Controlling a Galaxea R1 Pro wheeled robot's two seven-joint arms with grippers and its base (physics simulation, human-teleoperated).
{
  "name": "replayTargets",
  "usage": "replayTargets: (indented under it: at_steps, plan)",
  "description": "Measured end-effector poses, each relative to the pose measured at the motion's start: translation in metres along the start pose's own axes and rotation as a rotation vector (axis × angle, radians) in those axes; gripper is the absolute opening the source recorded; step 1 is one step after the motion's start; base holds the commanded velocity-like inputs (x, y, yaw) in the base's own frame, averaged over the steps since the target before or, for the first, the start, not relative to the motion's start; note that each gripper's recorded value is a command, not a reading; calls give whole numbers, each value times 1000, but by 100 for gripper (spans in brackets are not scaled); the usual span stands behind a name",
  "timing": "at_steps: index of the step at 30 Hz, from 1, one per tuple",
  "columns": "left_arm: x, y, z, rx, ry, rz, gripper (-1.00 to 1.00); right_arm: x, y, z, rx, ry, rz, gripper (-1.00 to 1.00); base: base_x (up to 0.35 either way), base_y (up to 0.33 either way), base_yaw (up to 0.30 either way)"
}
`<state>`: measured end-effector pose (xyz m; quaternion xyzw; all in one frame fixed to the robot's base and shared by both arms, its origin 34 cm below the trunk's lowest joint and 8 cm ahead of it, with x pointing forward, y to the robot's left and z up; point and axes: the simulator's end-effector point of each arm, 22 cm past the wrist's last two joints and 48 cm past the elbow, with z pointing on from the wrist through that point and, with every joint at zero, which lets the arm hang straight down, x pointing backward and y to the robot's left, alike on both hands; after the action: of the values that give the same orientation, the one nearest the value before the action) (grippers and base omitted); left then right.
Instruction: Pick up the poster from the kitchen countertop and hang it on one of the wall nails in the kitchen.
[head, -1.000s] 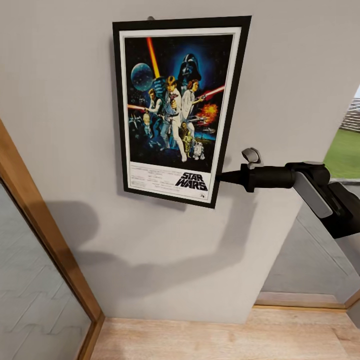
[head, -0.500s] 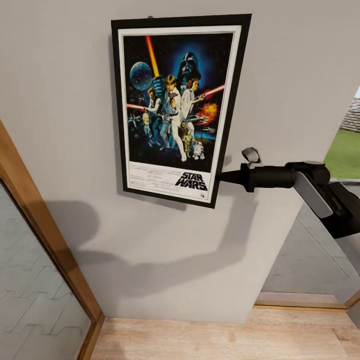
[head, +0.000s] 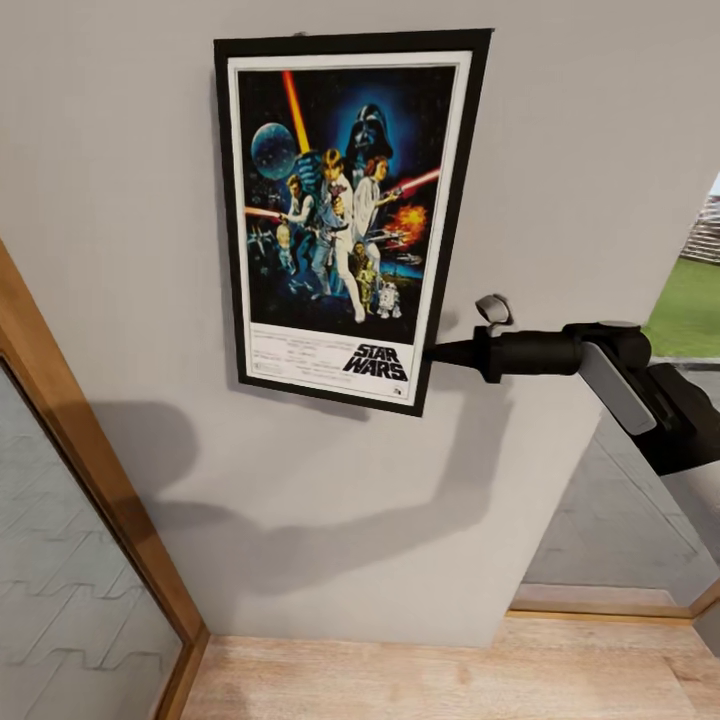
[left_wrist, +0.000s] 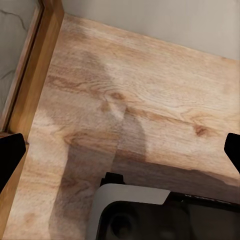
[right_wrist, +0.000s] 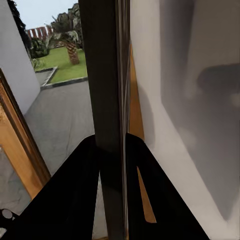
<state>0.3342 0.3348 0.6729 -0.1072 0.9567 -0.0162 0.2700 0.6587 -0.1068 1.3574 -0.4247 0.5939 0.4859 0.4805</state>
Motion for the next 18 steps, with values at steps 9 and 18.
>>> replayTargets:
  at_steps: [9,18]
  plan:
    - [0,0,0,0,1,0,100,-15,-1,7,12,3,-4,-100,0,0,0]
    - [1,0,0,0,1,0,100,-24,4,14,-1,3,-5,-100,0,0,0]
